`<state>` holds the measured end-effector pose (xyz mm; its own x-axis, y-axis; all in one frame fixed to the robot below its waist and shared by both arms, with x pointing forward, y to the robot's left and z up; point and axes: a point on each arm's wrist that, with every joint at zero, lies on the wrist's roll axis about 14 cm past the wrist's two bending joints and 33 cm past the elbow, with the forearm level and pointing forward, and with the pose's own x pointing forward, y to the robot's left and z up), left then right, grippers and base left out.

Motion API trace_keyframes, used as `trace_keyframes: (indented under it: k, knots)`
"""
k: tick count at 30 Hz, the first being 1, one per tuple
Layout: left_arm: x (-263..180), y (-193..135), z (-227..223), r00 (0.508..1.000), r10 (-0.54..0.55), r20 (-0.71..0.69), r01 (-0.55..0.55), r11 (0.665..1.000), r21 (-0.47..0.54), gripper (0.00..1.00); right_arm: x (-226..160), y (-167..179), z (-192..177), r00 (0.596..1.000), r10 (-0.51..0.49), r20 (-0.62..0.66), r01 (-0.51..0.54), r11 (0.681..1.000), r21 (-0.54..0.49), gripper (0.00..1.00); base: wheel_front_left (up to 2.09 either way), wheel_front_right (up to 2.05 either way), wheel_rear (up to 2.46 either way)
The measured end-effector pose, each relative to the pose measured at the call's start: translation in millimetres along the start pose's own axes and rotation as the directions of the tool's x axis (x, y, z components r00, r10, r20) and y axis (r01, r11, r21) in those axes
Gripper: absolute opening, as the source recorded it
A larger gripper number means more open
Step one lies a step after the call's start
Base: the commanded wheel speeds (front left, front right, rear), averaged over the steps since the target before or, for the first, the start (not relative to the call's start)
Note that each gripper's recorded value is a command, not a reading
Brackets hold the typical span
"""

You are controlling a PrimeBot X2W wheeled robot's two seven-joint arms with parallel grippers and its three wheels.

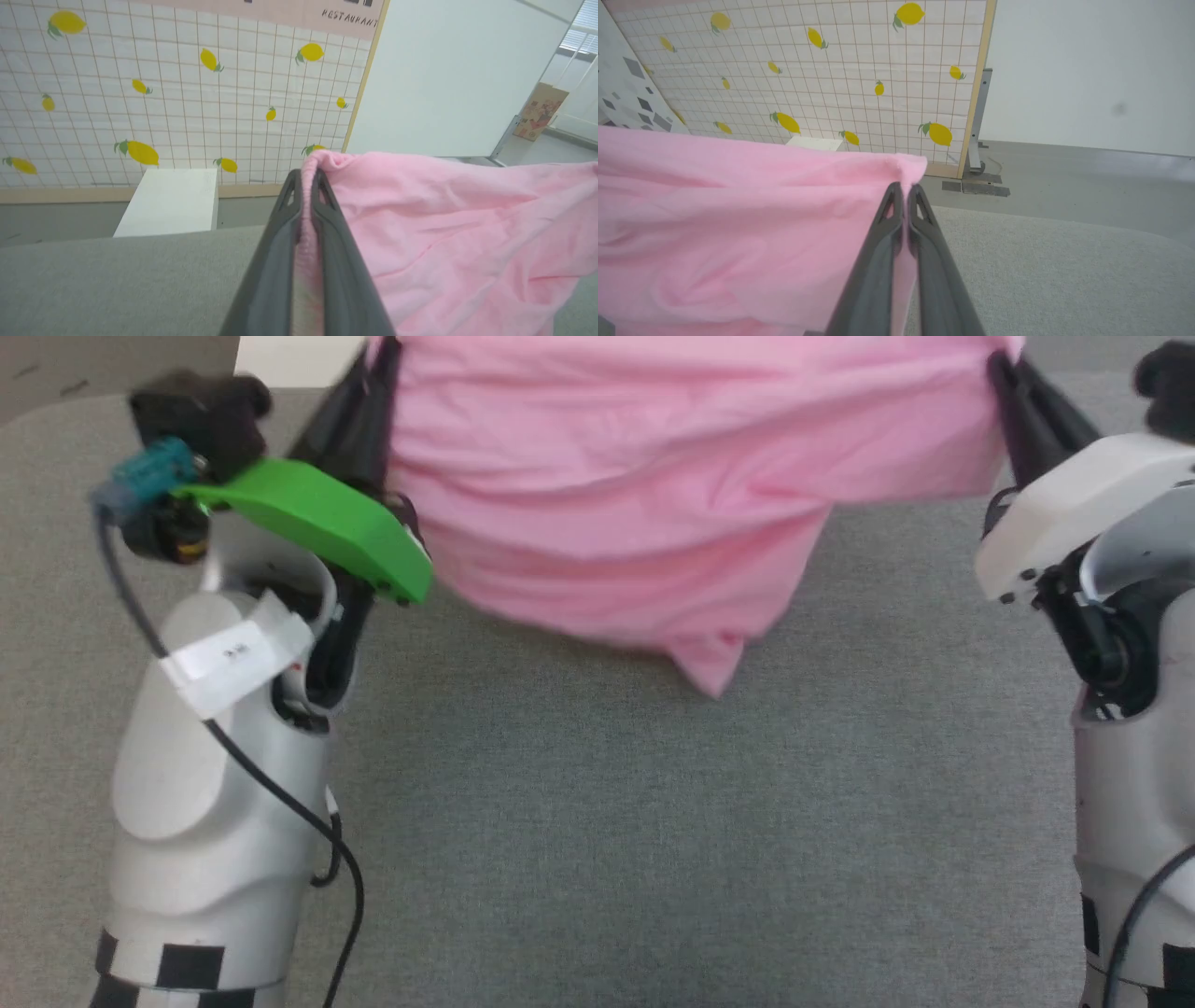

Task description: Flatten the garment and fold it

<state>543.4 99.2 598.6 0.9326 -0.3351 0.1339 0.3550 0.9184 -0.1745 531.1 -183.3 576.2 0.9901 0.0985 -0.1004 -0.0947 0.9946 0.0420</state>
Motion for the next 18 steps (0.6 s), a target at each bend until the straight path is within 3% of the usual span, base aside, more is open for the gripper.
trace_keyframes:
  k: [4, 6, 12, 18]
  knots:
    - [0, -4, 29, 0.996, -0.018, 0.088, 0.017, 1.0, 0.015, 0.0, -8, -1, 26, 0.995, -0.002, 0.099, 0.003, 1.0, -0.01, 0.0, 0.0, 0.0, 0.0]
    - [-5, -5, 21, 0.998, -0.017, 0.068, 0.017, 1.0, 0.011, 0.0, -11, 0, 19, 0.996, 0.002, 0.084, -0.001, 1.0, -0.005, 0.0, 0.0, 0.0, 0.0]
    - [-52, 1, -74, 0.983, 0.031, -0.18, -0.047, 0.995, -0.088, 0.0, -37, 5, -74, 0.986, 0.019, -0.166, -0.008, 0.998, 0.063, 0.0, 0.0, 0.0, 0.0]
    - [-117, -2, -154, 0.912, 0.063, -0.406, -0.138, 0.978, -0.159, 0.0, -87, 9, -159, 0.907, 0.03, -0.419, 0.034, 0.989, 0.144, 0.0, 0.0, 0.0, 0.0]
